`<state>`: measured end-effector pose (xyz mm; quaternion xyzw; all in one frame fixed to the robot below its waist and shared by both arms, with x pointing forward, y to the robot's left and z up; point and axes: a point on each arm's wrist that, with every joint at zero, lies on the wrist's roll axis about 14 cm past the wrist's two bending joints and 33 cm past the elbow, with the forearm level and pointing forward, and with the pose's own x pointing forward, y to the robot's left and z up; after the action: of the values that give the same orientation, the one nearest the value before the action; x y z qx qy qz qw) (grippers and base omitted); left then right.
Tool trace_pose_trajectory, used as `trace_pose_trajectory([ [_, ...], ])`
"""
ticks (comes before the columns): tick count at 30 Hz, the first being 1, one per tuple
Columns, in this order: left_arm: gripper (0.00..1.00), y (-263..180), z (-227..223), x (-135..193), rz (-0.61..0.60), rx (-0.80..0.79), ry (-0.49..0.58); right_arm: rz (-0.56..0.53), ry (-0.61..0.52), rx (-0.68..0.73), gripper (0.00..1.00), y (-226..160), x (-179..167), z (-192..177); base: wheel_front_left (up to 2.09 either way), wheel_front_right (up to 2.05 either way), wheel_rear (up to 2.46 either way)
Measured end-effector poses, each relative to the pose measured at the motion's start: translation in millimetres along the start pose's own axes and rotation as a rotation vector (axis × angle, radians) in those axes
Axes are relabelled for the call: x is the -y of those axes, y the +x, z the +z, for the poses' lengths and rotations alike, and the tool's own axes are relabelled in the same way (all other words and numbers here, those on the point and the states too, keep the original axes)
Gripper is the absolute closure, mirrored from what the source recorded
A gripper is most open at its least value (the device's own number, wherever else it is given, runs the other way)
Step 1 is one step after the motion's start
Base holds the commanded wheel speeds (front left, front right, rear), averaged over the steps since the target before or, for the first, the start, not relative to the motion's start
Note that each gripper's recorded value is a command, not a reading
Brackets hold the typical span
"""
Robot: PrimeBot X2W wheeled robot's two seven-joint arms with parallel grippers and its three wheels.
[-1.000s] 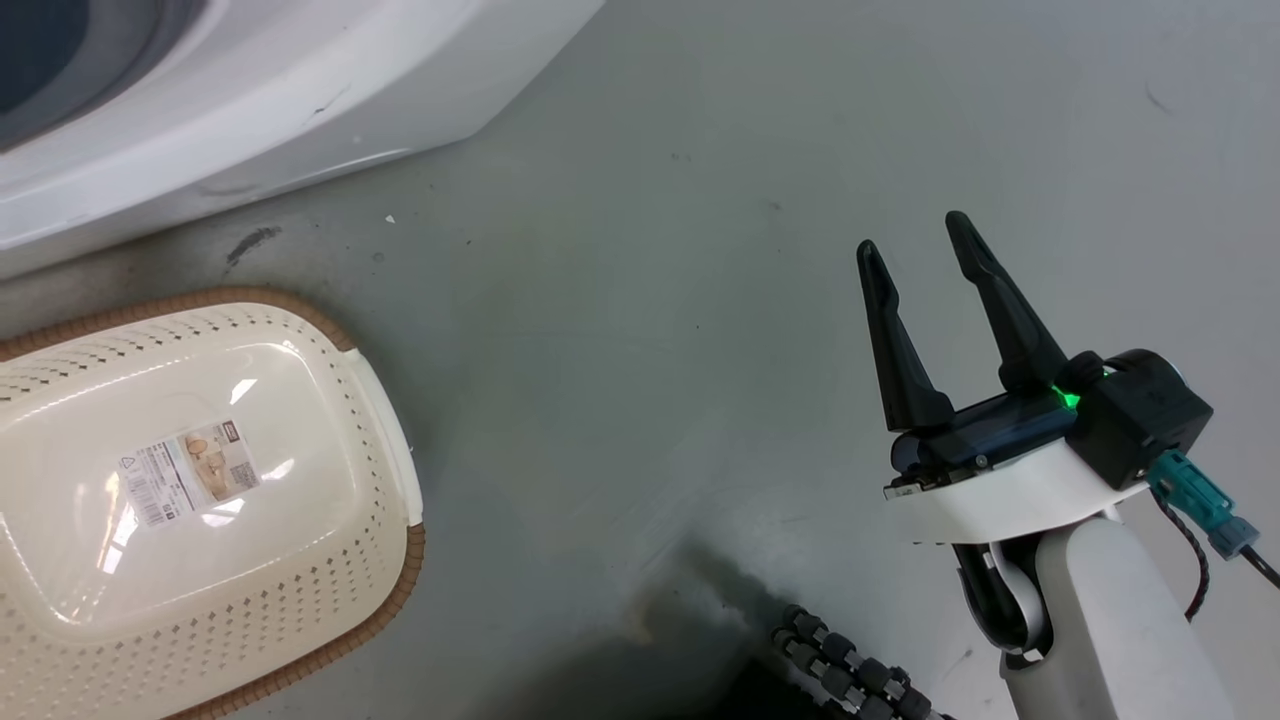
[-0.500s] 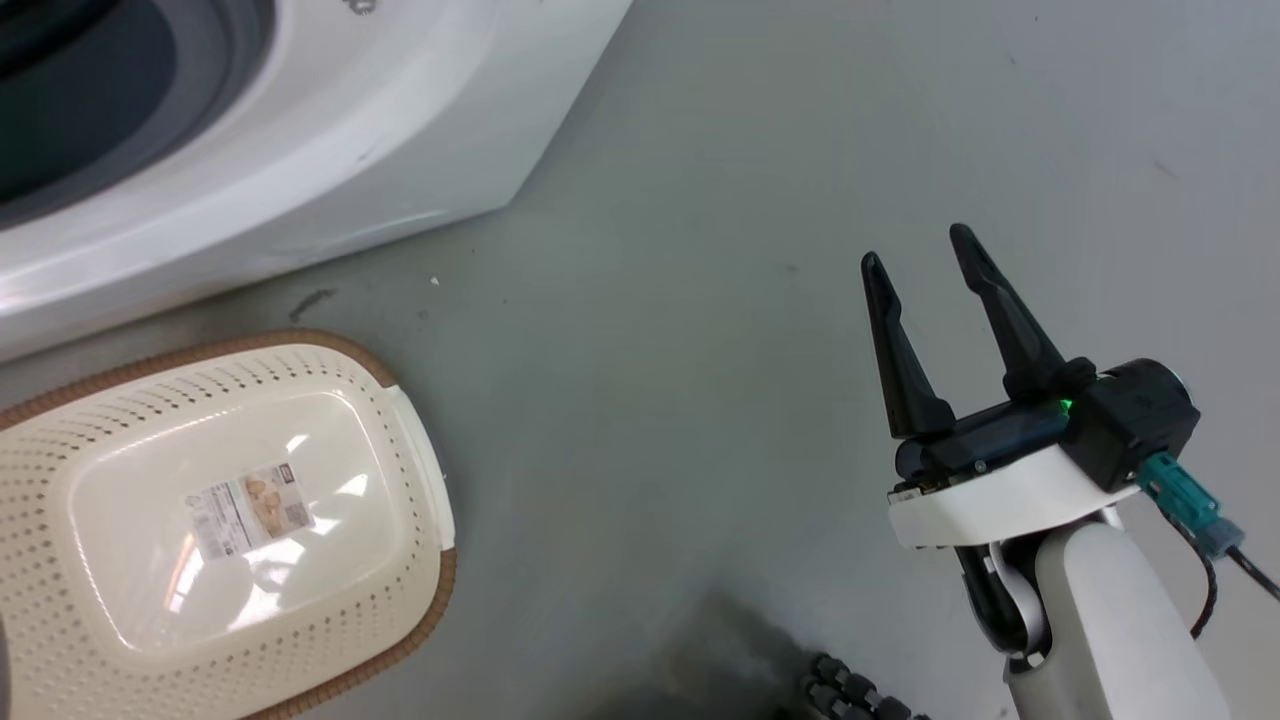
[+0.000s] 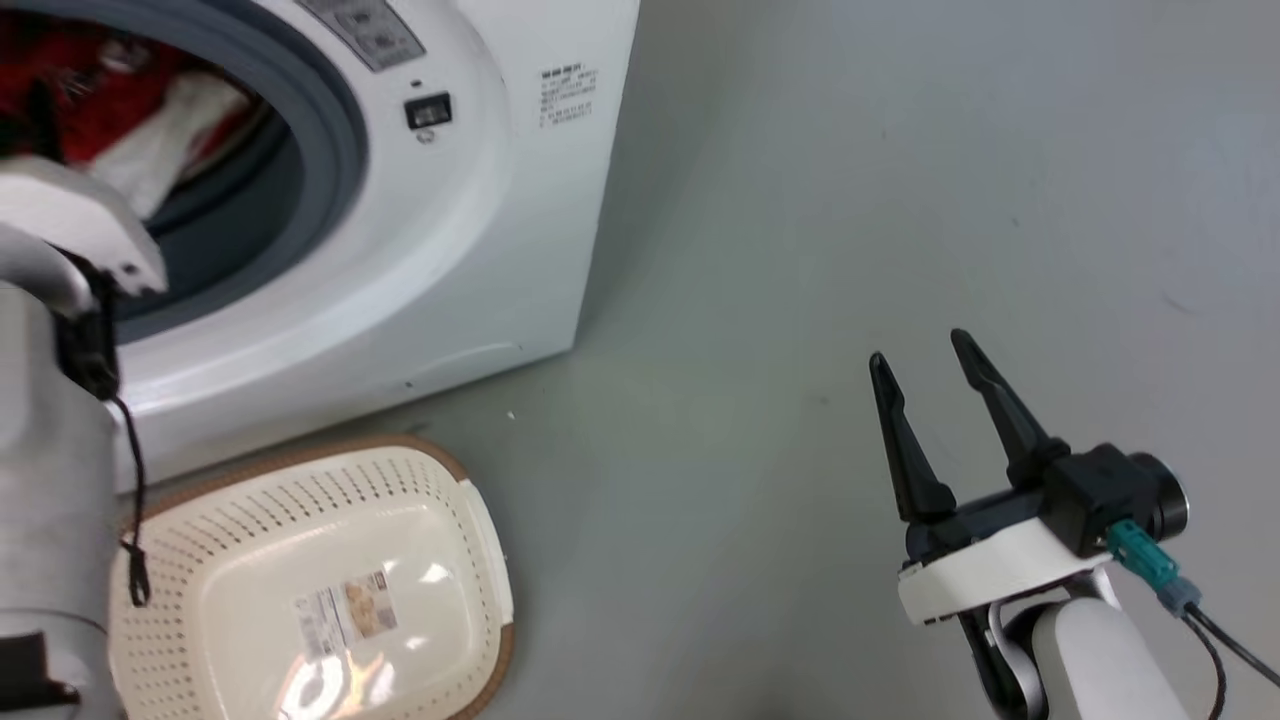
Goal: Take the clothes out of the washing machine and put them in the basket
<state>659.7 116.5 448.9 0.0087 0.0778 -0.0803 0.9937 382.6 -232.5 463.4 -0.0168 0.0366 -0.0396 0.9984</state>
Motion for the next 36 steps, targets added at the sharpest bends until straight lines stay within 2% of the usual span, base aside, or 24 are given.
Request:
trace_pose_trajectory([
  [7,1.00,-50,34,5,-0.015,0.096,-0.002,0.006,0.012,0.063,0.00,-22,-4,20,0.00,0.00,0.00],
  [17,1.00,-116,87,-5,-0.015,0.253,0.002,0.040,0.022,0.124,0.00,-43,-16,39,0.00,0.00,0.00],
  [18,1.00,-138,98,-3,-0.019,0.303,0.002,0.050,0.022,0.133,0.00,-50,-19,42,0.00,0.00,0.00],
  [24,1.00,-184,113,1,-0.020,0.387,0.012,0.068,0.017,0.144,0.00,-63,-25,48,0.00,0.00,0.00],
  [32,1.00,-242,77,5,-0.003,0.303,0.001,0.109,0.010,0.148,0.00,-67,-38,54,0.00,0.00,0.00],
  [33,1.00,-257,48,11,0.000,0.220,-0.037,0.122,0.009,0.146,0.00,-65,-42,54,0.00,0.00,0.00],
  [36,1.00,-269,11,15,0.008,0.109,-0.073,0.132,0.008,0.135,0.00,-62,-45,52,0.00,0.00,0.00],
])
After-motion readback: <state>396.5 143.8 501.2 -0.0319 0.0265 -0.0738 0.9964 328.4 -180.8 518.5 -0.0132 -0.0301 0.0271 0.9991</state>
